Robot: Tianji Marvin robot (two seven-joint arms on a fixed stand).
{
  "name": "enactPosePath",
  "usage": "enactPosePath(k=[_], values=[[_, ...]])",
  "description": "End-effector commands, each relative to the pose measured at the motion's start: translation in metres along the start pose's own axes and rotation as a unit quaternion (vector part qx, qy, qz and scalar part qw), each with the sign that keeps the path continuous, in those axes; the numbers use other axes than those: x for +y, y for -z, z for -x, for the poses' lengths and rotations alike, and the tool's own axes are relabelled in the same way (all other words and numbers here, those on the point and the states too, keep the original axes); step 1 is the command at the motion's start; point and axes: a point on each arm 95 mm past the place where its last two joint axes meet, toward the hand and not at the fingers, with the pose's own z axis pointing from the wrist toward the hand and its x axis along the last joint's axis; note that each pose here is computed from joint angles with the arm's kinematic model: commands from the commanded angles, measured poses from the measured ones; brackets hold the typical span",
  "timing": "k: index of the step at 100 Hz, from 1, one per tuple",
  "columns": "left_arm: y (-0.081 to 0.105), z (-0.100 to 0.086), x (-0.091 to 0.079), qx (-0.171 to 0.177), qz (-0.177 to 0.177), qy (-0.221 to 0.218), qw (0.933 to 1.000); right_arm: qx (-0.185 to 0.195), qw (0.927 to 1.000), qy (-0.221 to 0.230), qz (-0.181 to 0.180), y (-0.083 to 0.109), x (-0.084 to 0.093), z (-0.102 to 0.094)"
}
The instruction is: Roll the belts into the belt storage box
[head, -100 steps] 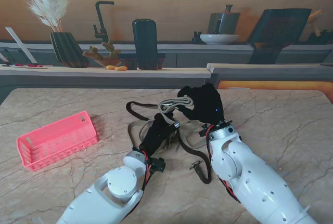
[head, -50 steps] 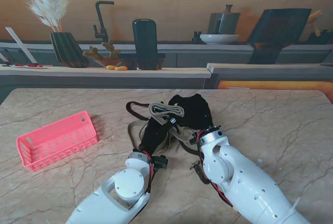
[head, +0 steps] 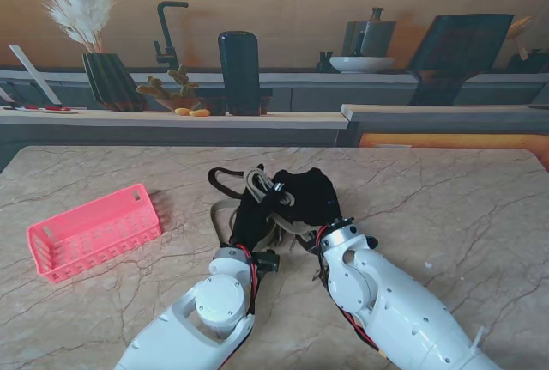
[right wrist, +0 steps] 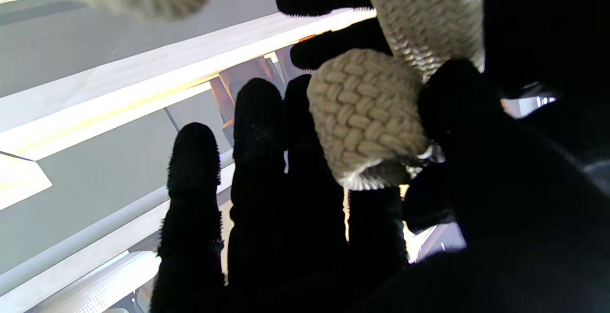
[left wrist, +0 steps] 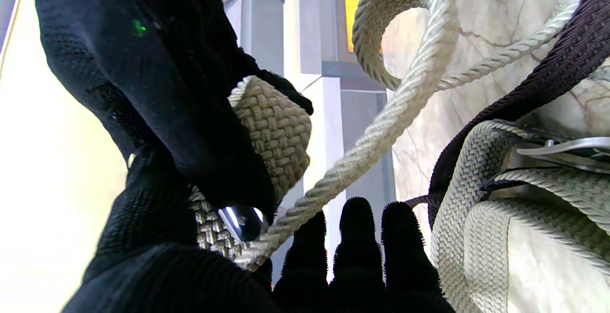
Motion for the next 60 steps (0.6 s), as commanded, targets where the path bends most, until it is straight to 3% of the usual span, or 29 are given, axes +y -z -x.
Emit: enactPosePath(k=[1, 21, 44, 60], values=[[0.0, -0.011, 0.009, 0.008, 0.0, 0.017, 0.9998, 0.01, 0.9997, -0.015, -0.018, 0.004, -0.009, -0.01], [0.002, -0.013, 0.007, -0.001, -0.003, 0.026, 0.9997, 0.004, 0.9977, -0.032, -0.06, 0.013, -0.004, -0.007], [0.006, -0.011, 0.004, -0.017, 0.016, 0.054, 0.9983, -0.002, 0.9959, -0.026, -0.087, 0.029, 0.018, 0.001], [0.007, -0.01, 0.001, -0.036, 0.042, 0.079, 0.9953, 0.004, 0.9966, -0.02, -0.08, 0.038, 0.034, 0.005]])
